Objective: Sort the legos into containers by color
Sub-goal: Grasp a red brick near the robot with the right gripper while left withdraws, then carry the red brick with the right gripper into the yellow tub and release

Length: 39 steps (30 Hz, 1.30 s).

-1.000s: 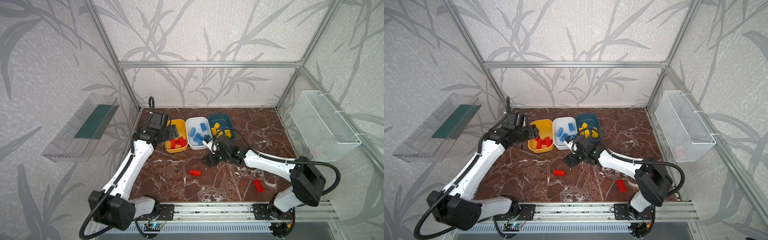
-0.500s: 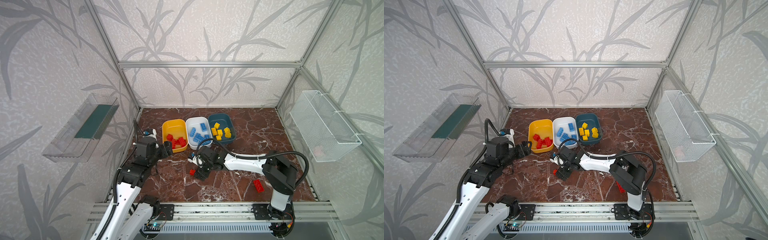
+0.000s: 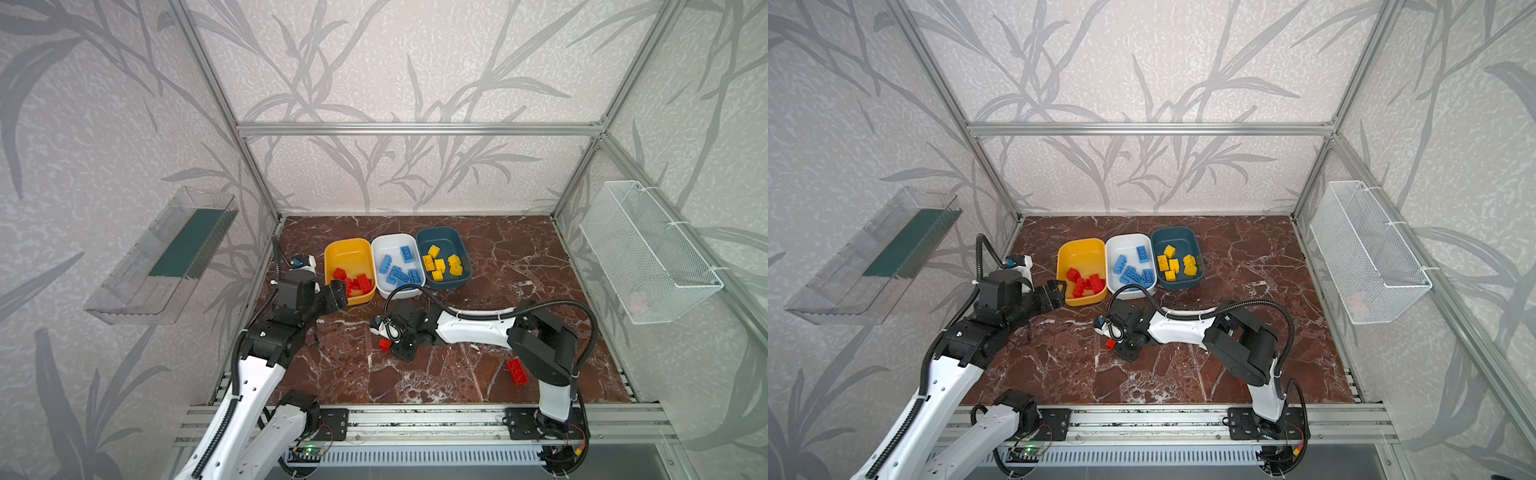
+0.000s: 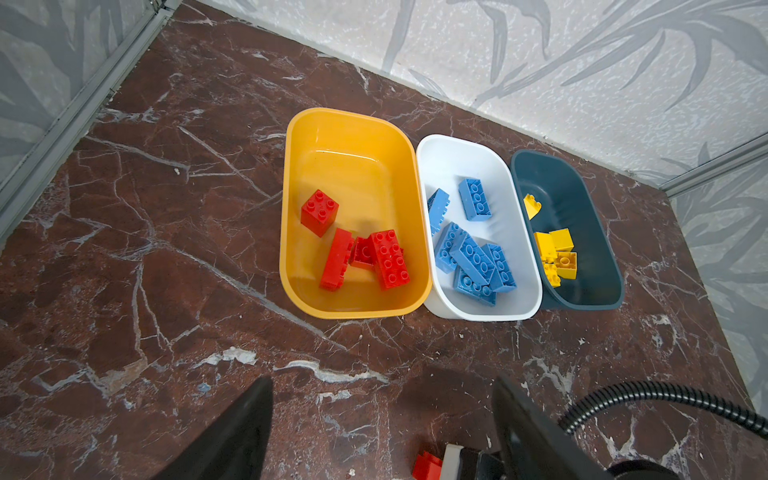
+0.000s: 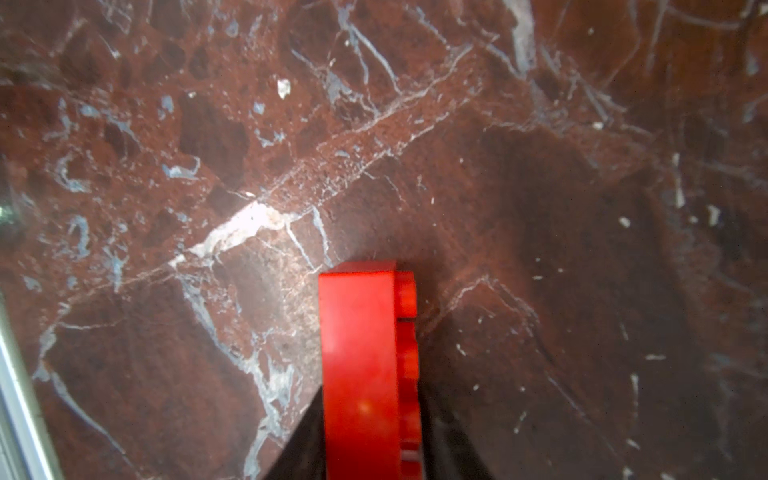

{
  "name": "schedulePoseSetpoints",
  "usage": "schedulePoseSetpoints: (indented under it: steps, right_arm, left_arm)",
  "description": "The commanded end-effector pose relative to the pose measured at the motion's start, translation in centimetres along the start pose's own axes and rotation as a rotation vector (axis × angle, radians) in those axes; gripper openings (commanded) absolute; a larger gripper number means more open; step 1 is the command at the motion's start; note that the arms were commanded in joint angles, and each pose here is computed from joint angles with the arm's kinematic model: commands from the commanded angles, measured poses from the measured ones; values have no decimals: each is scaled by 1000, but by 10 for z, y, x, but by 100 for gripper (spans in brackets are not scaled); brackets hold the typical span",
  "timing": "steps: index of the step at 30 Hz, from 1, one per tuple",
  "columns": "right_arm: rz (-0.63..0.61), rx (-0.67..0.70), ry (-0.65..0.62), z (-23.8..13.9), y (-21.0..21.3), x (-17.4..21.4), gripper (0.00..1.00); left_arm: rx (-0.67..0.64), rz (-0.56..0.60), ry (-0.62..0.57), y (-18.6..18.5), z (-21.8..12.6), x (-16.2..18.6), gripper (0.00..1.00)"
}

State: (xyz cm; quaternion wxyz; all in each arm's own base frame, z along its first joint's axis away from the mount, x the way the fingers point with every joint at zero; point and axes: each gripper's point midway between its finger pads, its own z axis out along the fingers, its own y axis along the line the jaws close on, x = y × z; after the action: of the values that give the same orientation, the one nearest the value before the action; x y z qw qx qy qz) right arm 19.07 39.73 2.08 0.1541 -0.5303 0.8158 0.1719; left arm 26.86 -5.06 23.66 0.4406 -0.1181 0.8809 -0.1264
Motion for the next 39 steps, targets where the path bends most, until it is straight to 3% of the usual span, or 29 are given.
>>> schedulePoseSetpoints:
  steps: [1, 16, 20, 23, 26, 39]
  right_arm:
    - [-17, 16, 0, -2, 1, -4, 22]
    - [21, 4, -110, -44, 8, -34, 3]
    - [38, -8, -165, -59, 11, -51, 2]
    - [42, -34, -210, -70, 12, -69, 2]
    - [53, -50, -254, -79, 8, -87, 2]
    - [200, -182, -430, -93, -50, -162, 3]
  left_arm:
    - [6, 6, -11, 0, -1, -1, 82]
    - [-23, -3, -57, 7, -9, -7, 82]
    - [-57, -6, -85, 13, -16, -10, 85]
    - [-82, -11, -104, 19, -19, -12, 95]
    - [-73, -12, -105, 17, -20, -12, 99]
    - [-65, -23, -117, 17, -22, -12, 99]
